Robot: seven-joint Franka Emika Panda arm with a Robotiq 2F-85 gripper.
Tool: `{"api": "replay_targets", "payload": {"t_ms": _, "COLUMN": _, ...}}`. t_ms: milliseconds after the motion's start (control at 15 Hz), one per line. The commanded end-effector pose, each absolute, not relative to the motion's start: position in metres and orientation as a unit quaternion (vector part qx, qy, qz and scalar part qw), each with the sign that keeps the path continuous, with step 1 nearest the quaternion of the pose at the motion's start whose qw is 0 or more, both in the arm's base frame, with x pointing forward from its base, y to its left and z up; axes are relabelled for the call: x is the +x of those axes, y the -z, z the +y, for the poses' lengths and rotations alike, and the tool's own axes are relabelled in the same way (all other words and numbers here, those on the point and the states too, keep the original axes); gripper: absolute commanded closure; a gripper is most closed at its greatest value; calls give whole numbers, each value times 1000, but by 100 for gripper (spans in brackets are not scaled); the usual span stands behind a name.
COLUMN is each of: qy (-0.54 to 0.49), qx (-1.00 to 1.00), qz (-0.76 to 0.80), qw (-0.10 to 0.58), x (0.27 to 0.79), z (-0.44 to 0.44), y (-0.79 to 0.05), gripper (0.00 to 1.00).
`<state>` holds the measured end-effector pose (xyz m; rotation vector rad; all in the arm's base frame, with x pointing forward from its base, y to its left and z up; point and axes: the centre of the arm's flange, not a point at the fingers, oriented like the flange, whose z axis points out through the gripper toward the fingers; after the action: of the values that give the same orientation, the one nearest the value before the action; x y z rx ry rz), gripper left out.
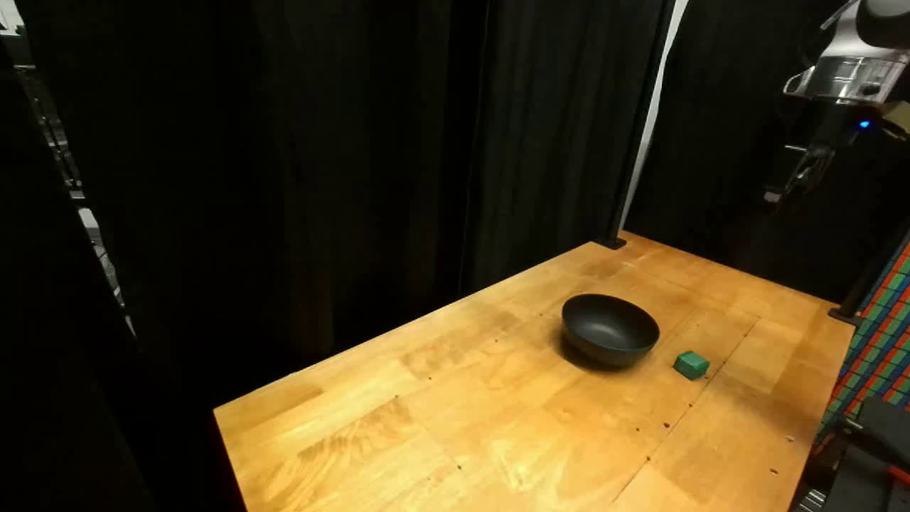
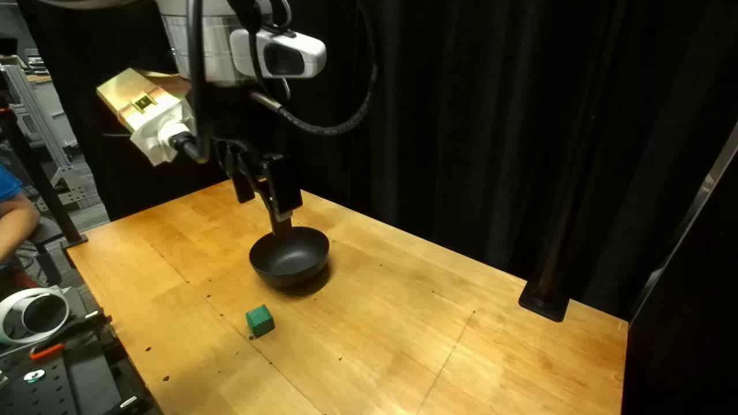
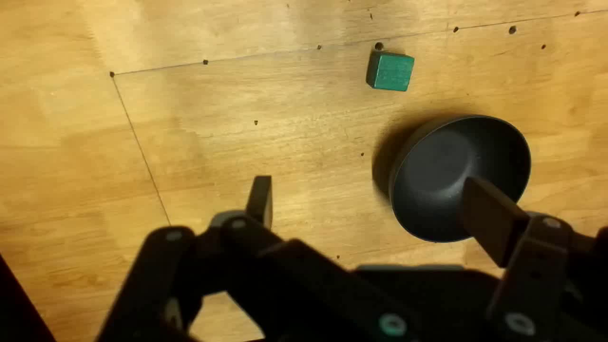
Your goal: Put the green block in the black bowl
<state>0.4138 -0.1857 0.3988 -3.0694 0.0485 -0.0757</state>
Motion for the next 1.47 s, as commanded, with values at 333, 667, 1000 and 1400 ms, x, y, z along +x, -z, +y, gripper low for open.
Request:
{"api": "replay_targets", "payload": {"t_ms": 333, "qy": 29, "qx": -999, "qz": 7, "qw": -14, "x": 409, "z": -150, "y": -365, "gripper": 0}}
{"api": "replay_targets", "payload": {"t_ms": 667, "qy": 13, "qx": -1000, "qz": -10, "qw": -18, "x": 390, "z": -87, "y": -299, "gripper": 0}}
{"api": "replay_targets", "payload": {"t_ms": 1000, "qy": 49, "qx": -999, "qz": -2, "qw": -1, "x": 379, "z": -53, "y": -245, "gripper": 0}}
{"api": "replay_targets", "payload": {"t_ms": 1400, "qy": 71, "qx": -997, "qz": 4, "qw": -7, "x": 394, "z": -39, "y": -200, "gripper": 0}}
